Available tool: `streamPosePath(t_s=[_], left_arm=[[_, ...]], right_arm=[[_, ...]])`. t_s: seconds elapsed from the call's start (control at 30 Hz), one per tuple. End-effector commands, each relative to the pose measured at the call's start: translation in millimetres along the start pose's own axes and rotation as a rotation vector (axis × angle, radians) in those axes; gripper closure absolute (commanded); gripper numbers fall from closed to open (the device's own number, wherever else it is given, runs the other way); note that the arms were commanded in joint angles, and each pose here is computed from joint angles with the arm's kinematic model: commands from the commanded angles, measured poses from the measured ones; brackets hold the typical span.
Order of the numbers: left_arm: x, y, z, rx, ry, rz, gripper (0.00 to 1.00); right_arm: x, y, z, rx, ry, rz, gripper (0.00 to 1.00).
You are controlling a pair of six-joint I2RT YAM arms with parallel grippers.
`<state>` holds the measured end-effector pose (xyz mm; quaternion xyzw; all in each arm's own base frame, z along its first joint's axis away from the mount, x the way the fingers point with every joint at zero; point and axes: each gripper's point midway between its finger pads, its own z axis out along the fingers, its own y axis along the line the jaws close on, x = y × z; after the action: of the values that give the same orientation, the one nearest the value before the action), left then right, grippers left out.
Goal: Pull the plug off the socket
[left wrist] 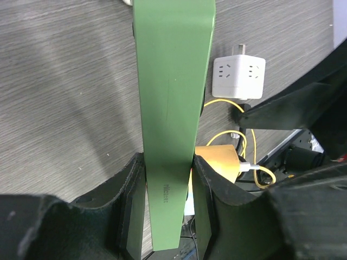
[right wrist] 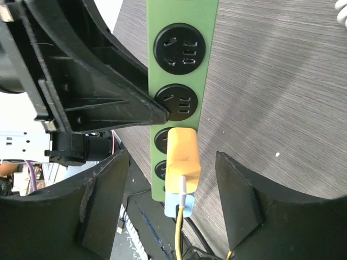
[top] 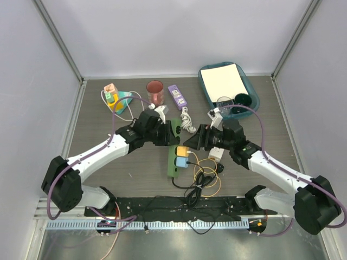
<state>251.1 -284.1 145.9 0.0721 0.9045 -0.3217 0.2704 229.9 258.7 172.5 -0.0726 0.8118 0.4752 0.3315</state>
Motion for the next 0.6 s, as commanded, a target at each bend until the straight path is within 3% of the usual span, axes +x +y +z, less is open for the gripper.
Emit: streamPosePath(t_s=[0.0,0.57], left_arm=[[-32,-34,-21,0.136,-0.127,0.046,1.0],[-37,-32,-24,0.132,-0.157,0.04,1.0]], right_arm=[[-14,18,9,-0.069,-0.074,-0.051,0.3],[15,3,38,0.016,-0.028,-0.011,0.51]])
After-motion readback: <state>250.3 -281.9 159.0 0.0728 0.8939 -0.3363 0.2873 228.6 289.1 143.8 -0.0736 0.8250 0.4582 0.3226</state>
